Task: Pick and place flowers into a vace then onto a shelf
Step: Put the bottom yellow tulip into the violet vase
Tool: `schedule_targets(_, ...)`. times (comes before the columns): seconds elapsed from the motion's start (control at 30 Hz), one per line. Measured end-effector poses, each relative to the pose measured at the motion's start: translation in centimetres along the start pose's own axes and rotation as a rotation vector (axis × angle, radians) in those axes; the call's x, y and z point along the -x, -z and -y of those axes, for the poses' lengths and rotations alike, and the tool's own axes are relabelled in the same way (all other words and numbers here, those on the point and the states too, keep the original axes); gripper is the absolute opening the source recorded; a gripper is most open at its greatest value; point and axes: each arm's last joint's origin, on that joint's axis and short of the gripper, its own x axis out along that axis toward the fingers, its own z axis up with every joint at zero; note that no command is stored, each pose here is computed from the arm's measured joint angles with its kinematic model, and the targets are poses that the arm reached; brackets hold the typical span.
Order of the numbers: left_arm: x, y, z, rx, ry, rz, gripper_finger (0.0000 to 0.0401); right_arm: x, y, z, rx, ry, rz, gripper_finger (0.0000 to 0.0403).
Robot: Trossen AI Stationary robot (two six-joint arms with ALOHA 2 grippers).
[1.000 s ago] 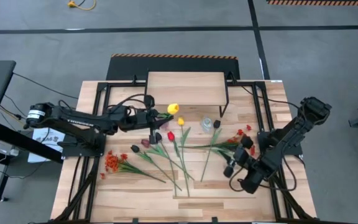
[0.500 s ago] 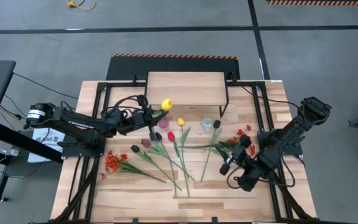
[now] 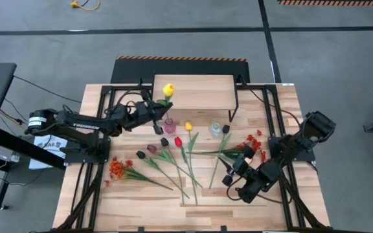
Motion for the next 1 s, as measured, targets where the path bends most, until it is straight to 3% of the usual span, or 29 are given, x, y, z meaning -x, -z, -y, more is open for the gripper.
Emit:
schedule_targets(0.13, 1.3, 0.5, -0.2, 0.011, -0.004, 0.057, 0.0006, -0.6, 0.0, 0.1, -0.004, 0.031, 0.012, 0.0113)
schedule_targets(0.63, 1.5, 1.3, -0.4, 0.004, -0.099, -0.026, 0.0006, -1.3, -0.6, 0.1, 0.006, 0.047, 0.011, 0.0113)
schedule_targets(1.0, 1.5, 1.4, -0.4, 0.017, -0.105, -0.03, 0.0006, -1.3, -0.6, 0.1, 0.023, 0.046, 0.012, 0.0113)
